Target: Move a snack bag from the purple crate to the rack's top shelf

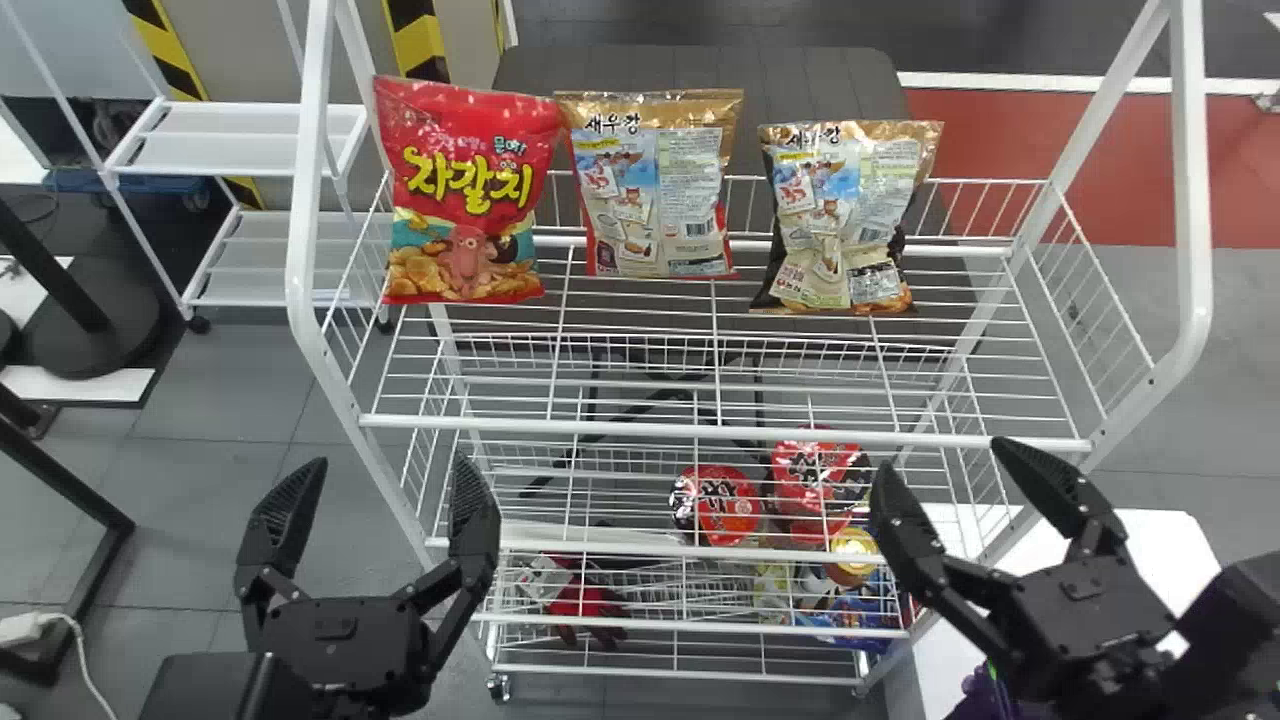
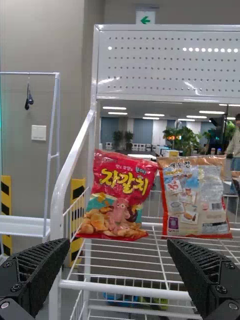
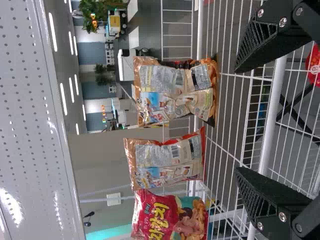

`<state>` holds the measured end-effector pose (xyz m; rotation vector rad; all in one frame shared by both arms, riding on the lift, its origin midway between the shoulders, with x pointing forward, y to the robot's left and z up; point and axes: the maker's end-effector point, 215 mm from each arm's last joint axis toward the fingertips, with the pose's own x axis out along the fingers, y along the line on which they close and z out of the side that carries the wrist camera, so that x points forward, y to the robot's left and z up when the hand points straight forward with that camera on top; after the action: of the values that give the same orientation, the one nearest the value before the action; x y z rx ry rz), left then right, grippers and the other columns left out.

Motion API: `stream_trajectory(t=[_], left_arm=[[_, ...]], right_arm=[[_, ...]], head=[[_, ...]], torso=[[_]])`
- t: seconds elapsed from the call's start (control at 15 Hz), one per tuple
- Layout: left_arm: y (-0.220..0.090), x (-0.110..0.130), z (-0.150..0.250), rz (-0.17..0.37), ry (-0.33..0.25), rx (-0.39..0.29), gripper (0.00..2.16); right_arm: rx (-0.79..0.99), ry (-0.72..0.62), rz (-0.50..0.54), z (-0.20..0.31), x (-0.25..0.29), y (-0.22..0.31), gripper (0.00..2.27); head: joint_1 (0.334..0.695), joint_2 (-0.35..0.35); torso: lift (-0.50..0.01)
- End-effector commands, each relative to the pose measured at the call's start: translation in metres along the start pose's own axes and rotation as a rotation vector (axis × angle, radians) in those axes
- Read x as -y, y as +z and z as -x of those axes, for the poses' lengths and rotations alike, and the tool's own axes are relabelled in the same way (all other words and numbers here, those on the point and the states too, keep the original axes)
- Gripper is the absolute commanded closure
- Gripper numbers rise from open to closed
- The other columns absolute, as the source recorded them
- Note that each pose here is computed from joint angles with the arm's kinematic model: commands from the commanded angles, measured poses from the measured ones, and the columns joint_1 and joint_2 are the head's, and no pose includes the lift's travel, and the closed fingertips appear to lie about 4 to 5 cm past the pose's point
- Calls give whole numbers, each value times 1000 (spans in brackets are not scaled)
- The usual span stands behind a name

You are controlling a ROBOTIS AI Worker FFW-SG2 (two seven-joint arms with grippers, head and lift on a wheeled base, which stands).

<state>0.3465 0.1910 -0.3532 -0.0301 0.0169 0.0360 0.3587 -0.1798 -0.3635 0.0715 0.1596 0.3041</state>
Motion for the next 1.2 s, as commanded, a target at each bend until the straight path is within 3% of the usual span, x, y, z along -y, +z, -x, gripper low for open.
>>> stream_trajectory(t=[0.0,1.13], left_arm=[[2,6,1,-2,-6,4,90],[14,4,10,-13,1,16,90]], right_arm=[[11,-7,28,2,-13,3,134],[64,9,30,10,-13,24,144]], head=[[695,18],[695,31]], torso=[[0],[0]])
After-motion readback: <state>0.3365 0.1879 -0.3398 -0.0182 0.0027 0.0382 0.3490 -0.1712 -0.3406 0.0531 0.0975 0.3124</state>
